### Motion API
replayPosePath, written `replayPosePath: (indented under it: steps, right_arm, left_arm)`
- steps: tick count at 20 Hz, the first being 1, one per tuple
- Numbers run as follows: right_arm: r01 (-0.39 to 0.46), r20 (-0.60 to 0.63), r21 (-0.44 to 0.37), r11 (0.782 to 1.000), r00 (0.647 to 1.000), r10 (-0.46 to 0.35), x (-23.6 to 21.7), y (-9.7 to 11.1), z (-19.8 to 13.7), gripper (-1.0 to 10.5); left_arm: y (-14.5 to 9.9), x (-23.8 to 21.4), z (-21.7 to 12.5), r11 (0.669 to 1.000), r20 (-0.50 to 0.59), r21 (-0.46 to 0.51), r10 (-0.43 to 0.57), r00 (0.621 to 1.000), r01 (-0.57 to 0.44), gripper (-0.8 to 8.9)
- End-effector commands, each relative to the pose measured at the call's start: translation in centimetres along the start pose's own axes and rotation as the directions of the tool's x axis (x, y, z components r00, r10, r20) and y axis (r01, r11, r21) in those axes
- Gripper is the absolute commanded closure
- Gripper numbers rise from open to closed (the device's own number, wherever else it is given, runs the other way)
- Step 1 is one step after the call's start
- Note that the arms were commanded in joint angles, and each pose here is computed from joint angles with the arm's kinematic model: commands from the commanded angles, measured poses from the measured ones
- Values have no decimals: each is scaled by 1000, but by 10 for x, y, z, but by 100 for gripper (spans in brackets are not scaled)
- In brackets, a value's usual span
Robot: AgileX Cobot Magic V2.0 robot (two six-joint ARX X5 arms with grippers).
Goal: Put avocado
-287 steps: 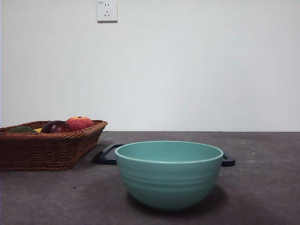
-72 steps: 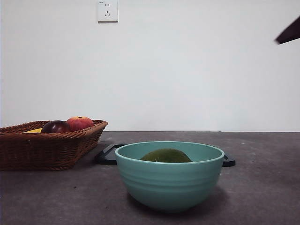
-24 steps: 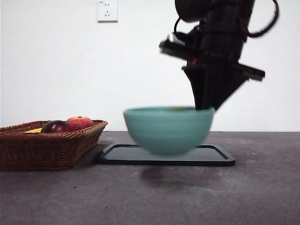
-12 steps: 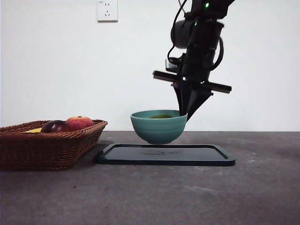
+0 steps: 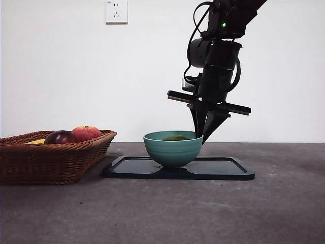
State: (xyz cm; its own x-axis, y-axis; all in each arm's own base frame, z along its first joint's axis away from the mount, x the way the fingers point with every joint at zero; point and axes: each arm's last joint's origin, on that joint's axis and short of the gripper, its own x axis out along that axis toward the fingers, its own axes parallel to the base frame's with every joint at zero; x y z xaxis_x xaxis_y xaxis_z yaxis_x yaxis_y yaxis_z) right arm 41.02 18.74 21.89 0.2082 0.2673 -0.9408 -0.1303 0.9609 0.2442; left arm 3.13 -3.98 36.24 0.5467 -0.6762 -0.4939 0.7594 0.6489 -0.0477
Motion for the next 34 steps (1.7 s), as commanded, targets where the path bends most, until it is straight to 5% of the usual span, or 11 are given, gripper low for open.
replayPosePath:
  steps: [1, 4, 8, 12, 15, 19, 28, 34]
  right_arm:
    - [-1, 9, 1, 1000, 1000, 1, 6, 4, 5, 771]
    - [18, 29, 15, 1000, 999, -19, -13, 0, 11, 452]
    - [123, 123, -54, 991, 986, -116, -102, 8, 12, 382]
    - [247, 204, -124, 961, 954, -219, -178, 24, -31, 341]
    - [236, 255, -181, 955, 949, -186, -210, 34, -65, 341]
    - [308, 286, -219, 926, 927, -241, -232, 29, -123, 341]
    - [170, 403, -289, 942, 914, -41, -235, -15, -255, 341]
    - [94, 483, -329, 940, 871, 82, -225, -55, -319, 341]
  left_arm:
    - [0, -2, 3, 1000, 21, 4, -6, 1000, 5, 252]
    - [0, -2, 3, 1000, 21, 4, -6, 1000, 5, 252]
    - [0, -2, 3, 1000, 21, 4, -6, 1000, 5, 252]
    - [0, -2, 3, 1000, 22, 4, -6, 1000, 5, 252]
    - [0, -2, 4, 1000, 22, 5, -6, 1000, 5, 252]
    - [0, -2, 4, 1000, 23, 4, -6, 1000, 6, 252]
    - [-1, -2, 4, 1000, 28, 3, -6, 1000, 6, 252]
    - [-1, -2, 4, 1000, 28, 1, -6, 1000, 6, 252]
